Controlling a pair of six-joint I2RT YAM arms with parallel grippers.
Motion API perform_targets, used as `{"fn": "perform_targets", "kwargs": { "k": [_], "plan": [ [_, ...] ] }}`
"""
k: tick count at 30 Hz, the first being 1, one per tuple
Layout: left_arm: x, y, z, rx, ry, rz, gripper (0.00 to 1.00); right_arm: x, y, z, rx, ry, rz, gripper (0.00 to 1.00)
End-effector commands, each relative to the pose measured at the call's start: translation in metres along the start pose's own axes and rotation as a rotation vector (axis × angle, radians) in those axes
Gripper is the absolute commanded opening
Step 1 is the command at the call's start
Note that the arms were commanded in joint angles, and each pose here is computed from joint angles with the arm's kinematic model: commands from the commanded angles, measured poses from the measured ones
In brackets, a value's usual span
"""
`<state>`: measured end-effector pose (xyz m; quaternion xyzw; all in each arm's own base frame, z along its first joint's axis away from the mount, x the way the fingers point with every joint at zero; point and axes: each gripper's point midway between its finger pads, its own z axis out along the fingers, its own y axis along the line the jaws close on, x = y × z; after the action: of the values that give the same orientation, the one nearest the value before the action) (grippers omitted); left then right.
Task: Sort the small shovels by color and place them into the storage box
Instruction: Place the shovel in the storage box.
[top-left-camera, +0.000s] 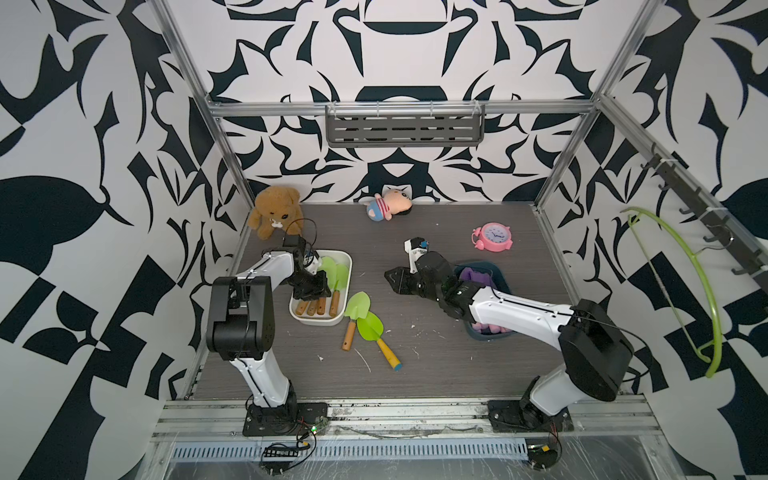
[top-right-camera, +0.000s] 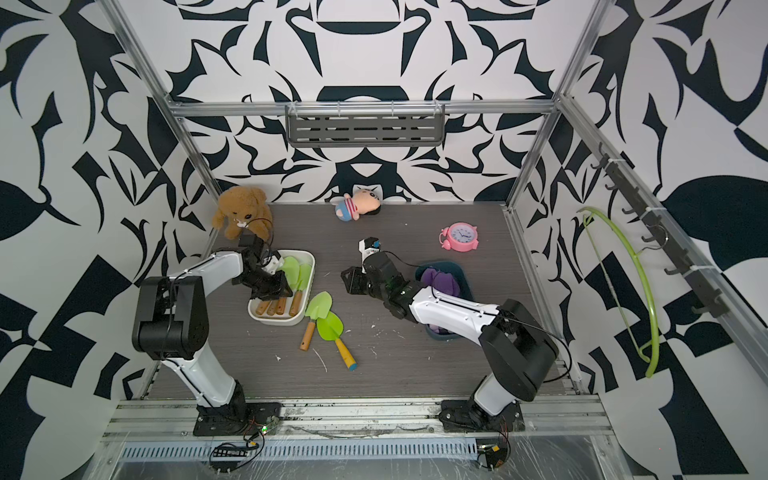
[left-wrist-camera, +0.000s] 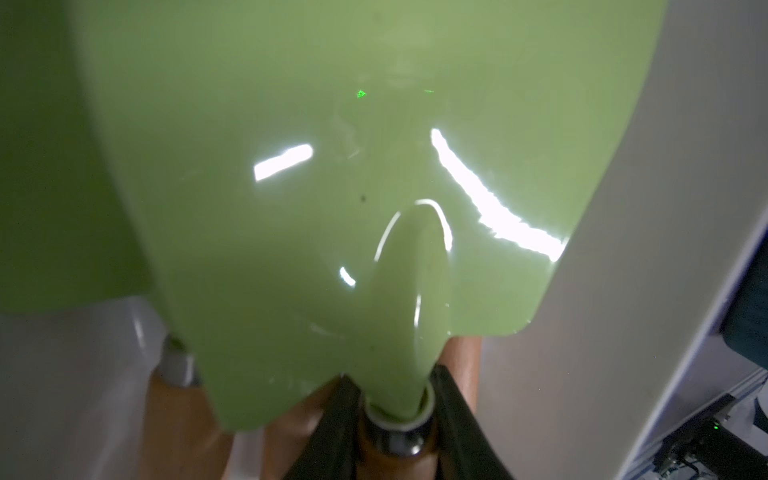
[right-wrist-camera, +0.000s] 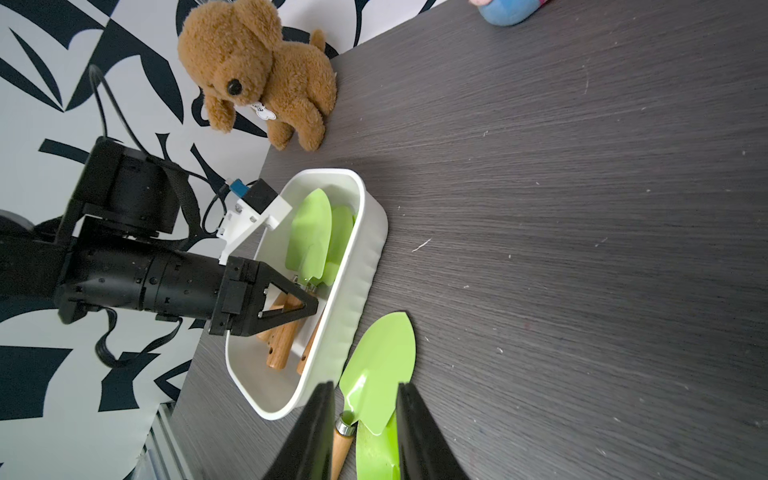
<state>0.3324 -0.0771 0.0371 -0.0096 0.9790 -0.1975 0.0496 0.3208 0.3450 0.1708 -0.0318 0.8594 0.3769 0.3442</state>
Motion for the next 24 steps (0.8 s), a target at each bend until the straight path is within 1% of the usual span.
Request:
{"fn": "perform_targets", "kwargs": {
  "k": [1,4,11,14,17,21,24],
  "plan": [
    [0.001,0.000,0.001,-0.002,0.032,0.001,0.32,-0.010,0.006,-0.009,-0.005,-0.026,-0.029,0.31],
    [0.002,-0.001,0.002,-0.005,0.037,0.005,0.39,-0.008,0.003,-0.010,0.012,-0.015,-0.041,0.30],
    [0.001,-0.004,-0.003,-0.018,0.024,0.026,0.42,-0.002,-0.001,-0.015,0.045,0.019,-0.070,0.30],
    [-0.002,-0.009,-0.013,-0.017,-0.010,0.044,0.48,0.003,-0.002,-0.017,0.071,0.053,-0.097,0.30],
    [-0.005,-0.016,-0.025,-0.005,-0.054,0.073,0.54,0.012,0.000,-0.019,0.107,0.109,-0.145,0.30],
    [-0.002,-0.030,-0.041,0.045,-0.096,0.130,0.63,0.032,-0.002,-0.026,0.180,0.225,-0.223,0.30],
    [0.001,-0.042,-0.053,0.088,-0.124,0.180,0.67,0.048,-0.002,-0.033,0.220,0.318,-0.264,0.30]
  ]
}}
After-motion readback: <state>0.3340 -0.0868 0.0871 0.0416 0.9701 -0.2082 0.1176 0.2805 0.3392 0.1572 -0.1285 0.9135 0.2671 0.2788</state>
